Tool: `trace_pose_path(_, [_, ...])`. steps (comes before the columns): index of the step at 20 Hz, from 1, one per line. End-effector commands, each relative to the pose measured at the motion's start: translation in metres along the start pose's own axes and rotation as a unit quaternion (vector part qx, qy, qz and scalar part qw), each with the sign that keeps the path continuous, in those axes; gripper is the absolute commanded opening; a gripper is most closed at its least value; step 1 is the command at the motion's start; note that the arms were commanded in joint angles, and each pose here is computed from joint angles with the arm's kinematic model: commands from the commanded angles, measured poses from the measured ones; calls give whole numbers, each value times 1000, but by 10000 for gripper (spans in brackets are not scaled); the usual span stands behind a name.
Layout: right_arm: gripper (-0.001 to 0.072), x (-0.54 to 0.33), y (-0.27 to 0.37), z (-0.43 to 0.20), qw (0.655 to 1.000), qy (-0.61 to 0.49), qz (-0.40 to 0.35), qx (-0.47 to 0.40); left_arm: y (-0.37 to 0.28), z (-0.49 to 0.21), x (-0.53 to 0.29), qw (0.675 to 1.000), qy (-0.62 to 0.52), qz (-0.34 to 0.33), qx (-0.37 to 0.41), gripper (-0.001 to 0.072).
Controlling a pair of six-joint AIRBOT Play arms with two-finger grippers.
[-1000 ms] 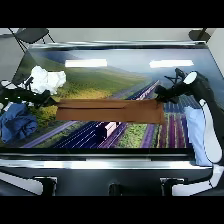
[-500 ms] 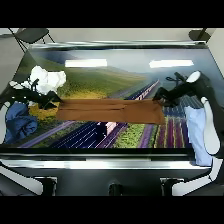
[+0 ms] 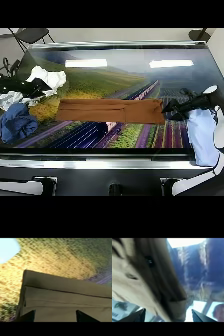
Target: Fold the shirts.
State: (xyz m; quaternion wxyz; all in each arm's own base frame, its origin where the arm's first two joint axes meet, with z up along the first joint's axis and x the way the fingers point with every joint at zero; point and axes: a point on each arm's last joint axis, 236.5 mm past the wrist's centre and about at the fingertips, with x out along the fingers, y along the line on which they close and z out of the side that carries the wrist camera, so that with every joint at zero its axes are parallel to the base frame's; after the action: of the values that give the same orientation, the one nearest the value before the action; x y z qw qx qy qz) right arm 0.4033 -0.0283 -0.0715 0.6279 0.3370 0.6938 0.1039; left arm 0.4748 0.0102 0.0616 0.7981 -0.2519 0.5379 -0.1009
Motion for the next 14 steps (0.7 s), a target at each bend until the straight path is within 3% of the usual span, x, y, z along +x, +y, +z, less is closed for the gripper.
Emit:
trace_pose_path(1, [712,22,17,9,996,5,90,1,-32,-1,-21,999,-21,-5,35,599])
trace_pose_path(4, [715,34,31,18,989,6,148,12,-54,-7,-21,998,-19,-13,55,599])
trace_pose_path(9, [688,60,33,21,993,10,117,0,-88,-23,-5,996,3,-27,85,599])
trace_pose_path(10, [586,66,38,21,994,9,109,0,-96,-27,-2,995,8,-31,92,599])
trace_pose_path(11, [399,69,45,20,994,10,107,-5,-104,-32,3,994,15,-34,102,590])
trace_pose_path(12, [169,68,53,19,994,10,104,-8,-113,-37,8,993,22,-38,113,584])
trace_pose_path(13, [57,63,61,17,995,6,102,-13,-124,-45,15,990,31,-44,134,404])
trace_pose_path(14, [34,54,71,16,995,-5,99,-19,-135,-53,24,986,39,-49,153,129])
